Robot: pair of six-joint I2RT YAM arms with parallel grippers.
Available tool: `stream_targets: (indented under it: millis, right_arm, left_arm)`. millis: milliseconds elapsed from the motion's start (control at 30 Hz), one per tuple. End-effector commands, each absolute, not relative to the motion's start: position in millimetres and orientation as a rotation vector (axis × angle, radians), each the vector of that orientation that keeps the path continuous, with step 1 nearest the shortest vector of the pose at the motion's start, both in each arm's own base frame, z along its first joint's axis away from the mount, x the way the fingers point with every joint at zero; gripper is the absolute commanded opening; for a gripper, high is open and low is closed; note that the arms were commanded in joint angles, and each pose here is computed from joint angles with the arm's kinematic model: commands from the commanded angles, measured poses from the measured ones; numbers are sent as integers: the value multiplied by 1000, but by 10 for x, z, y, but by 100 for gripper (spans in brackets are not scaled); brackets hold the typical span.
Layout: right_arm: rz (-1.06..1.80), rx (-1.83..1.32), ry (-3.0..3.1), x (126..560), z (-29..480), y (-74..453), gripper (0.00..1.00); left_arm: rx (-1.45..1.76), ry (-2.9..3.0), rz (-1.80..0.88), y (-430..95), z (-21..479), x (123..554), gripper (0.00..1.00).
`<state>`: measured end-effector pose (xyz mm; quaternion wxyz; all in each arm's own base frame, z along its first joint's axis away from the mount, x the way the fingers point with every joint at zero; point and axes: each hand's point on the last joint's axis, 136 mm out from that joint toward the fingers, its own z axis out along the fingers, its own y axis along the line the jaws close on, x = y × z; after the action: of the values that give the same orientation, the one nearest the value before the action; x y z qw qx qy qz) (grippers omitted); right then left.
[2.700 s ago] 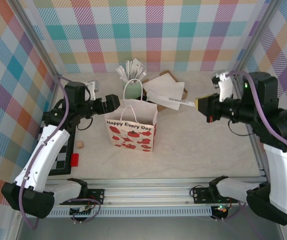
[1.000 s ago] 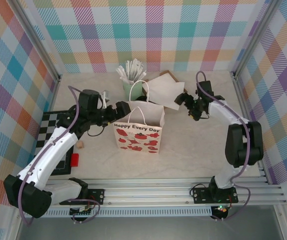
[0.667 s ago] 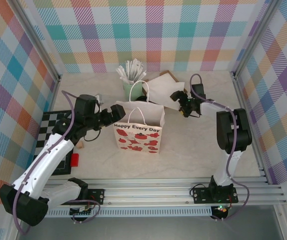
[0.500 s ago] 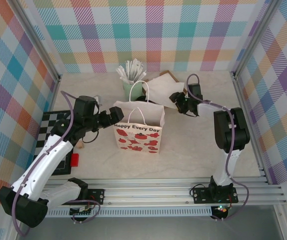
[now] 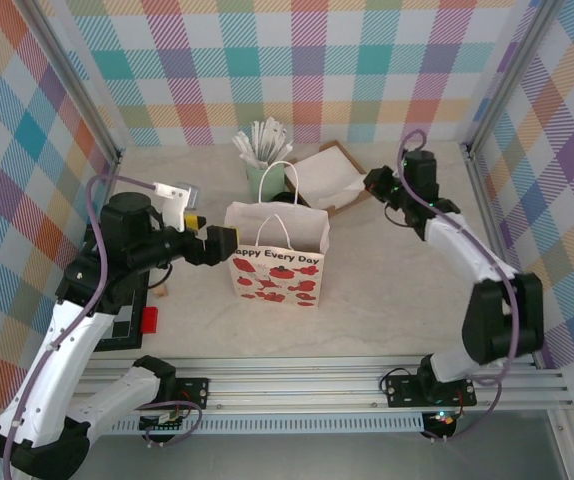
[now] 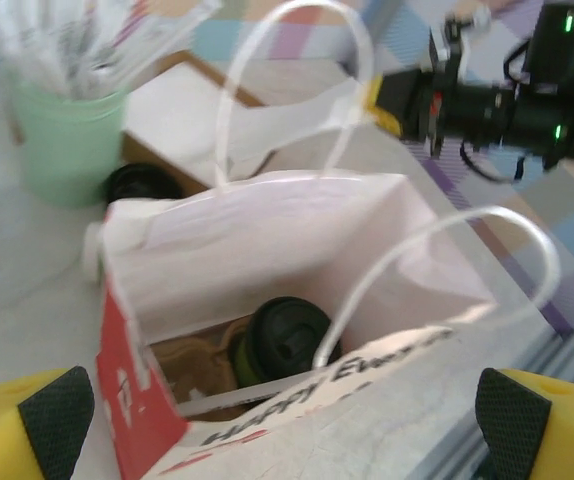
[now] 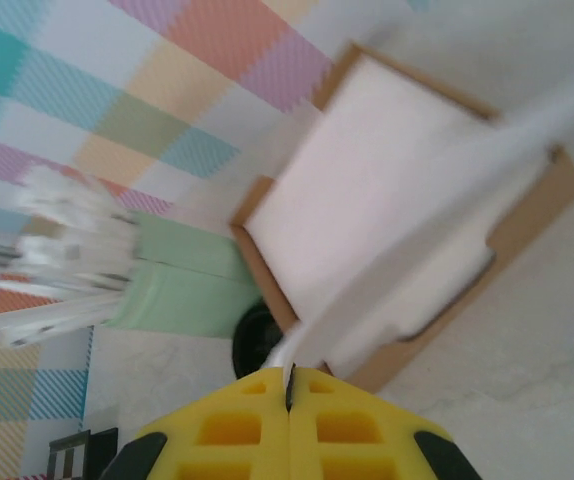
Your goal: Pack the takeout coffee
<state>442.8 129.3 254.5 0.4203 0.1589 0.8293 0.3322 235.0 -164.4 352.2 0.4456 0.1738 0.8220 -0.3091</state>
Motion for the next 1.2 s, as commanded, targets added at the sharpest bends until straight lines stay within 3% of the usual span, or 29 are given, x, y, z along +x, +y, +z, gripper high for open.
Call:
stream_targets:
  millis: [0,167,400,633,800,900,1000,1167]
  right_arm:
    - [675,82,2030,4132,3185,1206,0]
    - [682,-234,1954,3557,4041,1348,0]
    - [875,-253,1871,2844,4933,1515,0]
    - [1042,-65,1843,2519,5165,1675,0]
    - [1215,102,1799,2499,5215,1930,0]
    - [1205,204,1832,2532,5224,2003,0]
    - [1251,289,1831,2564,5270,2130,0]
    - [1238,452,1887,2639,5195,2288,0]
  left_arm:
    - [707,1829,-836,-1909,3863,2254,100]
    - [927,1734,-853,-2184,3910,2277,100]
    - [1105,1626,-810,-2406,3838,2382,97]
    - [1276,1519,-886,-2674,3722,2325,78]
    - [1351,1488,-960,-2718,3661,2176,47]
    - [1367,1476,-980,-2718,3635,2127,36]
    - [1377,1469,-986,-2701,3610,2075,29]
    - [1391,1448,-987,-2666,3582,1986,28]
